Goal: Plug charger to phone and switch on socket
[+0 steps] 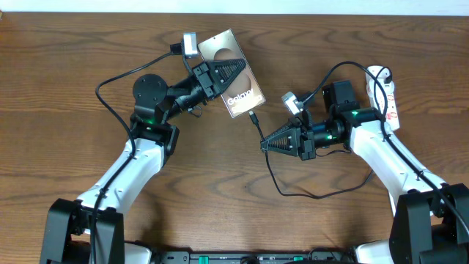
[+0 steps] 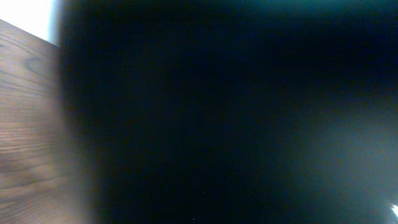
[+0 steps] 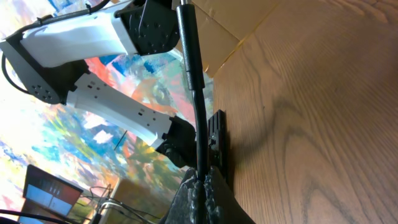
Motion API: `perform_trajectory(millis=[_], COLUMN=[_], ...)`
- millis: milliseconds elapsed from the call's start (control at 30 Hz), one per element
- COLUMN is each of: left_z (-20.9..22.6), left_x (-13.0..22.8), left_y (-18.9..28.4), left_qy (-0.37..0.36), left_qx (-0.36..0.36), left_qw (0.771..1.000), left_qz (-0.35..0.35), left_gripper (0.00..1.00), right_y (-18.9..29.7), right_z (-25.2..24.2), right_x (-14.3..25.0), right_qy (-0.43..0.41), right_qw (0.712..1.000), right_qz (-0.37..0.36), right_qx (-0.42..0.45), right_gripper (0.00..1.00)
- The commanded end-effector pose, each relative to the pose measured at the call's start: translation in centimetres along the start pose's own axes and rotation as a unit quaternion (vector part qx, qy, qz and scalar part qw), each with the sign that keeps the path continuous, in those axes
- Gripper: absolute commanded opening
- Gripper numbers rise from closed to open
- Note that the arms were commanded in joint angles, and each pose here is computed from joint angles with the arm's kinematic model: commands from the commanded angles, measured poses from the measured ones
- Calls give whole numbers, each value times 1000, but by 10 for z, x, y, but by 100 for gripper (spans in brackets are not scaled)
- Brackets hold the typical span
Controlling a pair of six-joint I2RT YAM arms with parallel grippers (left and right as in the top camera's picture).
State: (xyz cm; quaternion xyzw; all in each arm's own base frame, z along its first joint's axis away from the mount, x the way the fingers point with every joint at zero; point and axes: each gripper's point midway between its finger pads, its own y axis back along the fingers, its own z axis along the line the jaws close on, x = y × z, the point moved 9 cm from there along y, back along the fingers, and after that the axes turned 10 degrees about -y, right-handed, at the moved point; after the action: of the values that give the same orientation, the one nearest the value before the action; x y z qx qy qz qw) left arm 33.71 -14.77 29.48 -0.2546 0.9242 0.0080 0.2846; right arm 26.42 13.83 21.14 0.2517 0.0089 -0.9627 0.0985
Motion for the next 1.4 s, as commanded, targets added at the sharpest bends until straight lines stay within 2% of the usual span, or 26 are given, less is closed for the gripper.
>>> perform_trajectory(millis=[0,367,1367], left_z=[-19,-20,-19], left_x=[-5,-2,-3], left_y=[0,0,-1], left_qy=[-22,-25,3], left_qx=[24,31,25], left_qw=[999,999,1000], left_qz=[0,15,1], left_gripper=[7,7,8], right_y=[-2,-1,-2], right_z=[6,6,6], right_x=[0,-1,-1], right_qy=[5,6,-1], right_qw=[1000,1000,1000], right_qz=[1,-1,0], right_qx=[-14,-13,-13], right_gripper=[1,1,1])
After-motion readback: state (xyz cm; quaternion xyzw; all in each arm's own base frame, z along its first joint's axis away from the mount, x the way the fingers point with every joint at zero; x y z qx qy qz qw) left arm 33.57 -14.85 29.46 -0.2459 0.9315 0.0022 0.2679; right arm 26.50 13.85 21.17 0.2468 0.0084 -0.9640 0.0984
